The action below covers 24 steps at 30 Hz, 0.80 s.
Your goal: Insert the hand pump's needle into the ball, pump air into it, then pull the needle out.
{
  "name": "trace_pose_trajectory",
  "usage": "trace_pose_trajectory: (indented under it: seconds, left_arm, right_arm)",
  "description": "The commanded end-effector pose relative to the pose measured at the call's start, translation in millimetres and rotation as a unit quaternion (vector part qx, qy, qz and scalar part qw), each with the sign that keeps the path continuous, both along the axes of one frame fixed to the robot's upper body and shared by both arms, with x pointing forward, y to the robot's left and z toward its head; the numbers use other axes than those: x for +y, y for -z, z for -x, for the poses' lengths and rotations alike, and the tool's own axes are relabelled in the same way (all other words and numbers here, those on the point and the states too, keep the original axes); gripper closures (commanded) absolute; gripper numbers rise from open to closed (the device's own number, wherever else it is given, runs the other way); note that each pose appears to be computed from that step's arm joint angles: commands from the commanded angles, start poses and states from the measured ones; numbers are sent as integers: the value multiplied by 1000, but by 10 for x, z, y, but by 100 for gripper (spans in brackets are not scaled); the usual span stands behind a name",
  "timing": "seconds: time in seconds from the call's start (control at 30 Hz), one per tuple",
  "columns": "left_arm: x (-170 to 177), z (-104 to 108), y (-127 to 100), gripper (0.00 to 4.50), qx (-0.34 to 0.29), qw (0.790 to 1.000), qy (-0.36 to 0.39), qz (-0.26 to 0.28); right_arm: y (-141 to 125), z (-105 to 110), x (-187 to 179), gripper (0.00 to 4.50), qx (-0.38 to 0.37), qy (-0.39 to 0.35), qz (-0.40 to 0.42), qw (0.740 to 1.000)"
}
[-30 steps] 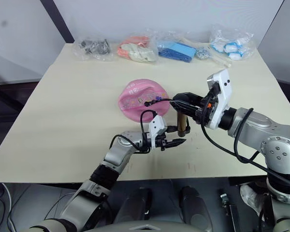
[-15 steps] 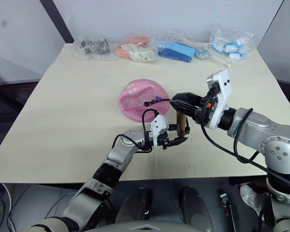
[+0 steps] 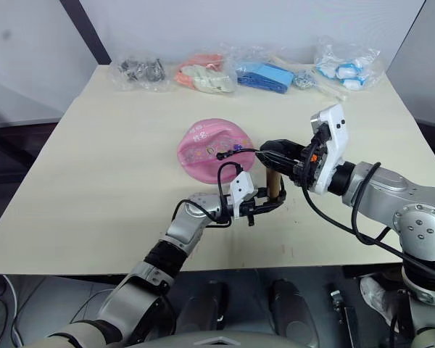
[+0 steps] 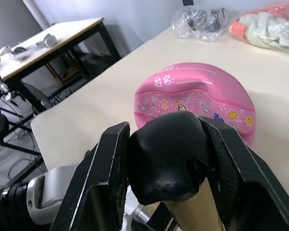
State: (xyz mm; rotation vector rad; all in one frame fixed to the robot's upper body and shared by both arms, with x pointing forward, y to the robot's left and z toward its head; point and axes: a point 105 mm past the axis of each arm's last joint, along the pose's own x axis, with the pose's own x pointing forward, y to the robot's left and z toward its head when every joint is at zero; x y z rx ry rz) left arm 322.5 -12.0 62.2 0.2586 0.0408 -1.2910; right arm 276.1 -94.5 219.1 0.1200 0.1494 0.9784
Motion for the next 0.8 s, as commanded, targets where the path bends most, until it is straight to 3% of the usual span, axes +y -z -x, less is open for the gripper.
trace_pose_trajectory:
  seconds: [0.03,0.33,0.6,0.7,0.8]
  left_arm:
    - [-15,11,76,338,-13,1000,15,-18]
    - [92,-8,363,338,-11,996,36,-84]
    - [225,70,704,338,30,989,31,-142]
    - [240,89,760,338,47,989,25,-141]
    - [242,108,792,338,48,988,26,-145]
  right_arm:
    - [-26,11,-38,281,-28,-5,19,999]
    - [181,-30,-174,281,-26,-17,74,997]
    - [429,-108,-233,281,-15,-10,111,994]
    - [417,-125,-219,281,-14,-15,105,994]
    - [196,-135,-165,281,-27,-26,73,997]
